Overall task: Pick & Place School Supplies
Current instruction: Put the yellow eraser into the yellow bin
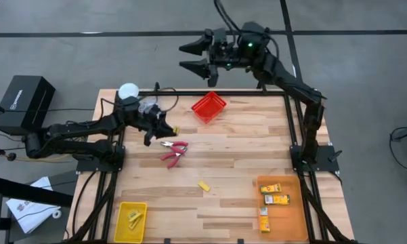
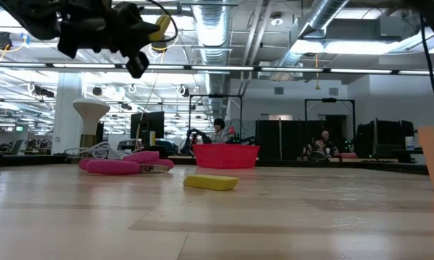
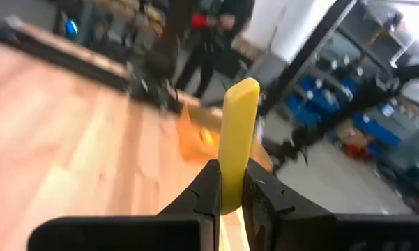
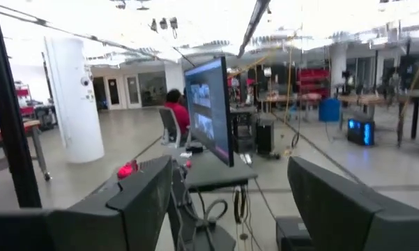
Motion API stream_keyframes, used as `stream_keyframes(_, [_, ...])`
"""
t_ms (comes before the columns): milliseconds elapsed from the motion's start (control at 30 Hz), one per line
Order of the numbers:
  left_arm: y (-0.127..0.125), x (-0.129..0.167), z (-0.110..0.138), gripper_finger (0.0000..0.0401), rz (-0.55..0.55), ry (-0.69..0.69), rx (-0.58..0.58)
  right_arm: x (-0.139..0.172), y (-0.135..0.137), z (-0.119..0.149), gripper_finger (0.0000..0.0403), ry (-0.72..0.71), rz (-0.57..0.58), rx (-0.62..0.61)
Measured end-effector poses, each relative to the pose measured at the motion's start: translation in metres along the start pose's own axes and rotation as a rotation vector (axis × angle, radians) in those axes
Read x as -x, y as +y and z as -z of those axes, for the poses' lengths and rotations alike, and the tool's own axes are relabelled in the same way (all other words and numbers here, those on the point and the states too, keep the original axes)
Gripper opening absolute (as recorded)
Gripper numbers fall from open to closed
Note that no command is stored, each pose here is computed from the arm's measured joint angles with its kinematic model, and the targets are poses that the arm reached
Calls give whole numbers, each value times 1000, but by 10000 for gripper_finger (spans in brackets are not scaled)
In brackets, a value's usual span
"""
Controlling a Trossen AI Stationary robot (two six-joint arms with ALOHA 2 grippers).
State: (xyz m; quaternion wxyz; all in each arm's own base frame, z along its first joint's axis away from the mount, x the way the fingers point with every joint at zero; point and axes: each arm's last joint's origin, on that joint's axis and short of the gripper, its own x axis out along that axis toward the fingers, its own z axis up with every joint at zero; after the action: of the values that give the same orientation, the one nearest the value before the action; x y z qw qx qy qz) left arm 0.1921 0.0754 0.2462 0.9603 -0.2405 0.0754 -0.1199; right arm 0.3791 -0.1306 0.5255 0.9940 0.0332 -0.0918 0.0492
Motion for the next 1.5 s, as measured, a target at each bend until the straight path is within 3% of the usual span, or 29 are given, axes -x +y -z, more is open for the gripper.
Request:
stream_keyframes(167, [-10,-10,19,24,60,156,30,15,4,-10,275,48,19,-19])
stream_keyframes(433, [-37,-24,56,24,105,418,77,15,12,1,275,161,8,-23])
stream_keyframes(600, [-64,-29,79,24,158,580,112,14,12,1,275,156,1,50])
stream_keyframes(800, [-99,-28,105,24,203,751,147,21,4,-7,275,139,5,38])
stream_keyframes(1233, [-166,1,155,24,139,999,198,25,-3,-11,275,119,4,32])
stream_keyframes(1500, [-179,12,183,24,29,1135,195,24,-1,-12,275,107,-3,38])
